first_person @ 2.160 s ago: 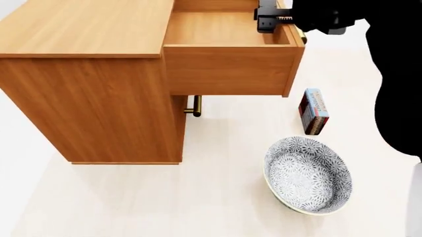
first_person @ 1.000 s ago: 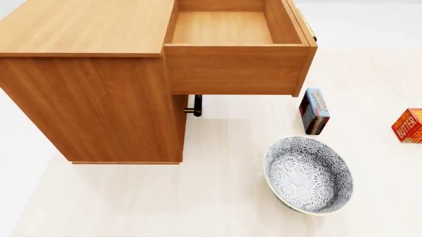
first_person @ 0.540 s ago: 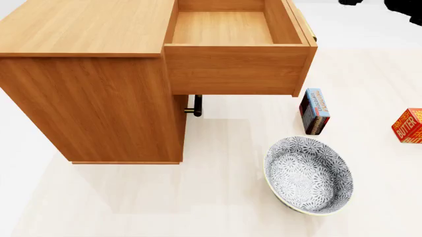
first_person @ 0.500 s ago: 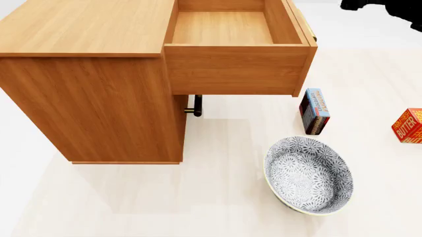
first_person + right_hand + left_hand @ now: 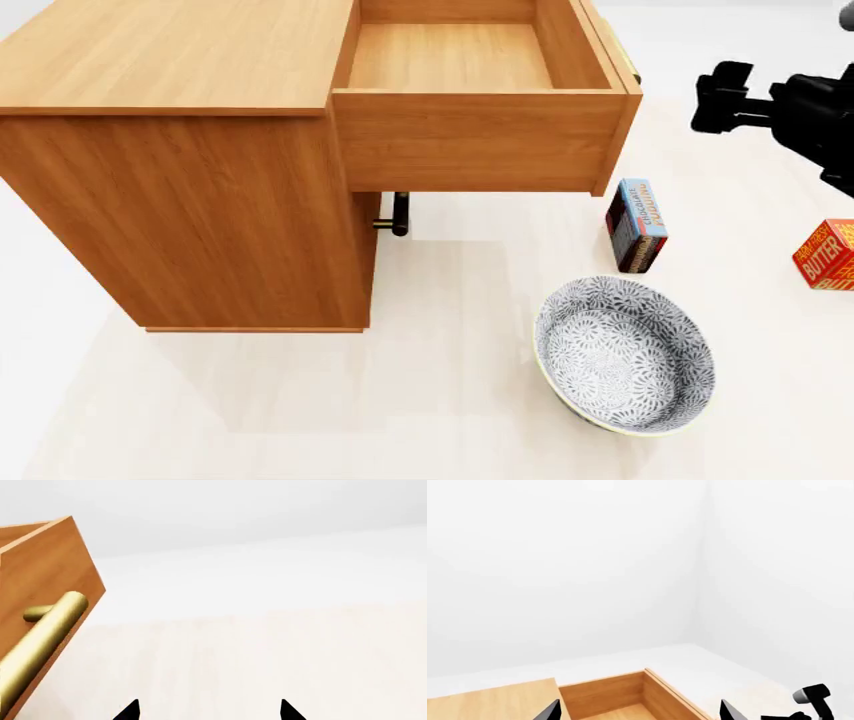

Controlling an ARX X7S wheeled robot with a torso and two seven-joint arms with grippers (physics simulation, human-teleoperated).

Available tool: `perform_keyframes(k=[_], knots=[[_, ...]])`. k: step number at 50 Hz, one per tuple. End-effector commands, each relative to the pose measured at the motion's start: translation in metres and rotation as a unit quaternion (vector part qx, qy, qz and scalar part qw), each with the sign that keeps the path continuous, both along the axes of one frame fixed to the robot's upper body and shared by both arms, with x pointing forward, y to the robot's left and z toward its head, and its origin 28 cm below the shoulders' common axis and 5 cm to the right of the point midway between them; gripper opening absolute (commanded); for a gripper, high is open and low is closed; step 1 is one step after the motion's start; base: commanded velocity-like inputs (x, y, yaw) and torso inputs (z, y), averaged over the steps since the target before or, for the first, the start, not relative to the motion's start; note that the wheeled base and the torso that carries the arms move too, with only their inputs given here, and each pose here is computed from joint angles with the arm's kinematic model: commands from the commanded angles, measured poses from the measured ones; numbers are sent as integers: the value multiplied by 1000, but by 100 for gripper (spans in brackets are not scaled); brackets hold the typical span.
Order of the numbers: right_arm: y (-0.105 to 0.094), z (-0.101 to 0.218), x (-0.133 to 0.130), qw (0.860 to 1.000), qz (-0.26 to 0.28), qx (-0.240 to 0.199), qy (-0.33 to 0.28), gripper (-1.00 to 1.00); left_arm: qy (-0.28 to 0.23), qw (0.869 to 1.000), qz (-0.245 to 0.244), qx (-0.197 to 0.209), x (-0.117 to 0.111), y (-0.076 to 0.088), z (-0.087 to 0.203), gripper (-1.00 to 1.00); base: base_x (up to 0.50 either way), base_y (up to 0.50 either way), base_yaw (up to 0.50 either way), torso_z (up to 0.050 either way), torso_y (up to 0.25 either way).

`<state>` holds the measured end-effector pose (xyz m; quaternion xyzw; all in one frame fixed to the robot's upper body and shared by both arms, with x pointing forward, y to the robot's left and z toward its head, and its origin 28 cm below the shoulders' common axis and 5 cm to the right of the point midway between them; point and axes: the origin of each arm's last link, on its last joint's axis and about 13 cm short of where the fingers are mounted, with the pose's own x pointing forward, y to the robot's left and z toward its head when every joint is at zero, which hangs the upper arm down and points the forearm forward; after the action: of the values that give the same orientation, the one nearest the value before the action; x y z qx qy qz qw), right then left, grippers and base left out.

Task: Put the chocolate pudding in the top drawer of the cabinet and close it.

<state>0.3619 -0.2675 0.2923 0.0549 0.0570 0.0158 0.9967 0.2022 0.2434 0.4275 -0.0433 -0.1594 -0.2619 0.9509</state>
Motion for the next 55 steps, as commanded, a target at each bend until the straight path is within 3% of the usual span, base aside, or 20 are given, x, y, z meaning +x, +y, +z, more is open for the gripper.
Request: perform_keyframes(k=[1,40,55], knots=[[-1,-29,-3,1000,10,0,27,100,-2,1000,-2,-1,0,-1,1,100,0,0,0,0,0],[18,-81,22,994,58,-12,94,100,0,1000,2,-6,1,1,-3,100,0,0,0,0,0],[15,-92,28,992,19,-22,124,100,3,1000,3,-9,1,2,-5,100,0,0,0,0,0]])
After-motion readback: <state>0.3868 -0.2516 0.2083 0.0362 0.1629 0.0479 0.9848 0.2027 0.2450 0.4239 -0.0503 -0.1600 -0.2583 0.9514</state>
